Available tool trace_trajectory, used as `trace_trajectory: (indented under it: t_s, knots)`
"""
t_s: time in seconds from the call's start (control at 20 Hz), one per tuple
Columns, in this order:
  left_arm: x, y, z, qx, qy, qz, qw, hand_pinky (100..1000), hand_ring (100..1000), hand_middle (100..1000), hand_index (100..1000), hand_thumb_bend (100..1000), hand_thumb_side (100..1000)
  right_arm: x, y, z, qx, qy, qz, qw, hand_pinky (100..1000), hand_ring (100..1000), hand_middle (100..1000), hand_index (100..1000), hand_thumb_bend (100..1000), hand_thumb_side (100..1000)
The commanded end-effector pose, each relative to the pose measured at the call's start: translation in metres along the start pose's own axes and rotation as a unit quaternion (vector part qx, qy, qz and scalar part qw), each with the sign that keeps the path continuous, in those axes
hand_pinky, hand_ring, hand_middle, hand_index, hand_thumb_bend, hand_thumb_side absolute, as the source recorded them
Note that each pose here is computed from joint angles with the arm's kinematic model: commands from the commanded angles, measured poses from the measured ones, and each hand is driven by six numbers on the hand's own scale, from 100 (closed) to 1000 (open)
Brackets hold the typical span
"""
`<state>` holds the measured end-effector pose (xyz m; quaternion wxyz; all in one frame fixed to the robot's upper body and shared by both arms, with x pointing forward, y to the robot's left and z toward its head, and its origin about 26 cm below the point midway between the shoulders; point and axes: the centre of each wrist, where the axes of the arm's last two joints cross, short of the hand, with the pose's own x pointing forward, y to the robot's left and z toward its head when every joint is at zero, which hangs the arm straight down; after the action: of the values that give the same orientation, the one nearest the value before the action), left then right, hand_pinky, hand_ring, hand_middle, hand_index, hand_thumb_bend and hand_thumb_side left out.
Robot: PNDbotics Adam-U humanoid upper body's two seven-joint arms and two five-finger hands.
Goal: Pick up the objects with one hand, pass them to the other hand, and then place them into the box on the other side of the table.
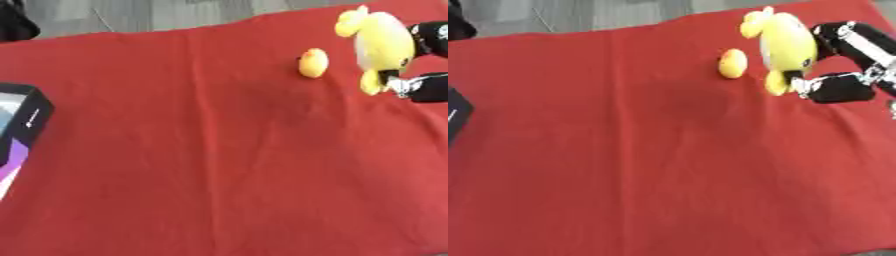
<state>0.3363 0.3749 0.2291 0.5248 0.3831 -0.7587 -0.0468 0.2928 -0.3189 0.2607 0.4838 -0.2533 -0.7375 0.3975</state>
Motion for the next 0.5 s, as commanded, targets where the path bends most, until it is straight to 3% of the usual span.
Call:
trace_trajectory:
  t_s: [0.05, 0.5]
  knots:
    - [0.013, 0.005, -0.002, 0.006, -0.021, 0.011, 1.000, 756, 641, 644, 682, 529, 465, 0.013, -0.001, -0.005, -0.008, -0.040, -0.003, 0.999, 773, 656, 566, 648, 124, 100]
    - [0.030, -0.001, 0.000, -0.021, -0.053, 0.016, 0.998, 757, 643, 647, 686, 533, 462, 0.032, 0.021, -0.021, -0.018, -0.106, -0.048, 0.993, 760, 640, 575, 660, 100, 100]
